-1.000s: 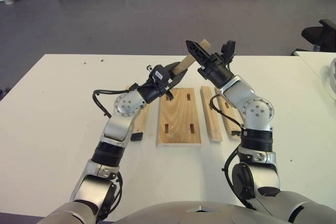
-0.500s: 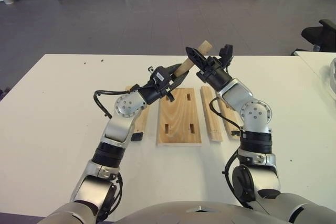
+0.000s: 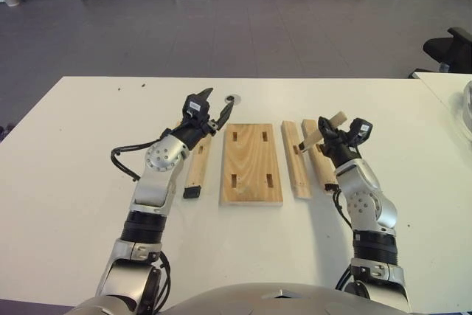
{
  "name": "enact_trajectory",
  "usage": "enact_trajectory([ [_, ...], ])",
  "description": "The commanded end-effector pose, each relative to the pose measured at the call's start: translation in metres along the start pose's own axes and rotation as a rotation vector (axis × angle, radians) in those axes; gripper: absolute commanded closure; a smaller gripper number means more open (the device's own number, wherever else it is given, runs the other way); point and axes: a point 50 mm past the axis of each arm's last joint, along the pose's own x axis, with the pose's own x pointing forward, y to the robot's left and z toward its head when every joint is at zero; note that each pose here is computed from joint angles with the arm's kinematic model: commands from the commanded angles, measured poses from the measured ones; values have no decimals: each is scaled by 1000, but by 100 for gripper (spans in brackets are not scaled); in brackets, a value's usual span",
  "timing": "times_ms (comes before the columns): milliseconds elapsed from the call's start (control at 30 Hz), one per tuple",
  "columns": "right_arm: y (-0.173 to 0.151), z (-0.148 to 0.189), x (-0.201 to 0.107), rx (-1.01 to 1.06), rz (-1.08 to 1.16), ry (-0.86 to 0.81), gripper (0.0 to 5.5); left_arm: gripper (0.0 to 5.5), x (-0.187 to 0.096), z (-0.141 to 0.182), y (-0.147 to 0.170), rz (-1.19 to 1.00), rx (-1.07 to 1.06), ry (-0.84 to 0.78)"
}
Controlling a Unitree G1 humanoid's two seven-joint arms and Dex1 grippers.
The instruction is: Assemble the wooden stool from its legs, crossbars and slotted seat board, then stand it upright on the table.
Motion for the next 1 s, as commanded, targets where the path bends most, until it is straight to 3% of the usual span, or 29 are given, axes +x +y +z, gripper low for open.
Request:
enact_trajectory([
  [33,5,2,2,28,26,-32,509,227,-2,-5,4,32,-10,29],
  [300,5,-8,5,25,29,2,509,227,-4,-8,5,45,-22,37],
  [500,-2,-24,5,-176,-16,78,509,227,-4,-9,5,48,-21,41],
  [633,-21,-52,-5,-401,-23,242,509,227,-5,-10,4,44,-16,47],
  [833,-50,-84,-27,-440,-40,392,509,227,-8,-13,3,37,0,64],
  [1000,-56,-98,-37,-487,7,470,509,227,-10,-16,-1,26,10,78],
])
